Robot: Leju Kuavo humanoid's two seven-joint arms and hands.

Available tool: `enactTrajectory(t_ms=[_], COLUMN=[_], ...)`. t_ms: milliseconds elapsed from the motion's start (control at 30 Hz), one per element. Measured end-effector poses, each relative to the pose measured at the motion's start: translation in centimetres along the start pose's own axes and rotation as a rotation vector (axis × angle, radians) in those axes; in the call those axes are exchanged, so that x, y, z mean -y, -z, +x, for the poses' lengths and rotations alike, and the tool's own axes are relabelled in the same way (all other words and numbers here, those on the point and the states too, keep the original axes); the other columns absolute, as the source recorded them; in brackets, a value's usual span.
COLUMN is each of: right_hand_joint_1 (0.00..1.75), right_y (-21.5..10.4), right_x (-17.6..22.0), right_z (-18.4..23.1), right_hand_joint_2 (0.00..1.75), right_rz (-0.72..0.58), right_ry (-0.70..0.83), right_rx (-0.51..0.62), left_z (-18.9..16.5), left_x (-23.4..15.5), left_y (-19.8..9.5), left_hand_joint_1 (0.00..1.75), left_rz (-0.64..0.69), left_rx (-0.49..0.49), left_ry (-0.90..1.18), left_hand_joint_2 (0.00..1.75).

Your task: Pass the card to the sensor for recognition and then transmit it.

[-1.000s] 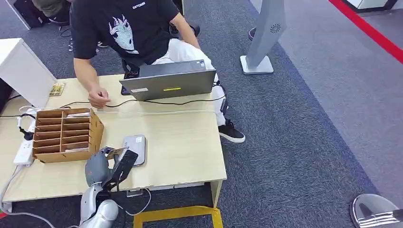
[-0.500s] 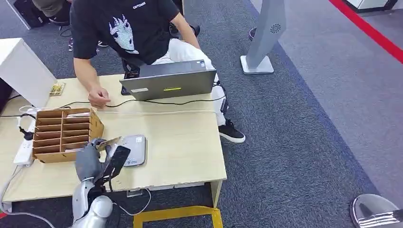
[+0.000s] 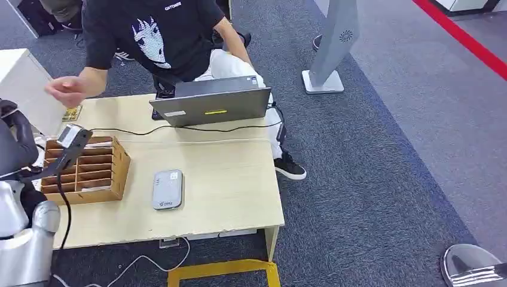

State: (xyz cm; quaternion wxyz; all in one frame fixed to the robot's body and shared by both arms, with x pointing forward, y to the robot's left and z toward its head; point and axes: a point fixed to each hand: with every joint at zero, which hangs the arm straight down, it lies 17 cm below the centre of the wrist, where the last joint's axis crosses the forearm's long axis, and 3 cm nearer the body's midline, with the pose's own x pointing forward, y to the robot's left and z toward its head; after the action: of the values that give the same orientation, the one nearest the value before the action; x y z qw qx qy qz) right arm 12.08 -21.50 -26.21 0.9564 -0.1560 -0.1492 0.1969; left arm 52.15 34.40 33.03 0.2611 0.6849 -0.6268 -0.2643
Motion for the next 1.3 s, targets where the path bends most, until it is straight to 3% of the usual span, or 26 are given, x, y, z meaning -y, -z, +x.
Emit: enactTrajectory(t_ms=[200, 333, 633, 667, 933, 967, 1000, 1300], right_hand_joint_1=[0.0, 0.0, 0.0, 0.0, 0.0, 0.0, 0.0, 0.0], right_y=[0.1, 0.2, 0.2, 0.2, 0.2, 0.2, 0.2, 0.2], right_x=[0.3, 0.5, 0.7, 0.7, 0.7, 0.7, 0.7, 0.8], right_z=[0.1, 0.0, 0.0, 0.0, 0.1, 0.1, 0.1, 0.0], right_hand_joint_2=[1.75, 1.75, 1.75, 1.75, 1.75, 1.75, 1.75, 1.75], right_rz=[-0.006, -0.012, -0.021, -0.021, -0.022, -0.022, -0.022, -0.023], right_ry=[0.005, 0.016, 0.016, 0.016, 0.017, 0.017, 0.017, 0.03], right_rx=[0.011, 0.006, 0.006, 0.006, 0.007, 0.007, 0.007, 0.001], left_z=[-6.0, -8.1, -8.2, -8.0, -6.6, -6.5, -6.5, -4.2], left_x=[0.5, 0.7, 0.7, 0.5, 0.0, 0.0, 0.1, 0.4], left_y=[0.7, 0.2, -0.4, -0.3, -0.1, -0.2, -0.2, 0.3], left_hand_joint_1=[1.75, 1.75, 1.75, 1.57, 1.57, 0.07, 0.0, 0.0], left_rz=[0.005, 0.008, 0.007, 0.012, 0.029, 0.028, 0.028, 0.007], left_rx=[-0.061, -0.083, -0.06, -0.052, -0.035, -0.035, -0.036, -0.026], left_ry=[0.123, 0.152, 0.159, 0.157, 0.131, 0.13, 0.128, 0.049], left_hand_joint_2=[1.75, 1.75, 1.75, 1.75, 1.75, 1.75, 1.75, 1.75])
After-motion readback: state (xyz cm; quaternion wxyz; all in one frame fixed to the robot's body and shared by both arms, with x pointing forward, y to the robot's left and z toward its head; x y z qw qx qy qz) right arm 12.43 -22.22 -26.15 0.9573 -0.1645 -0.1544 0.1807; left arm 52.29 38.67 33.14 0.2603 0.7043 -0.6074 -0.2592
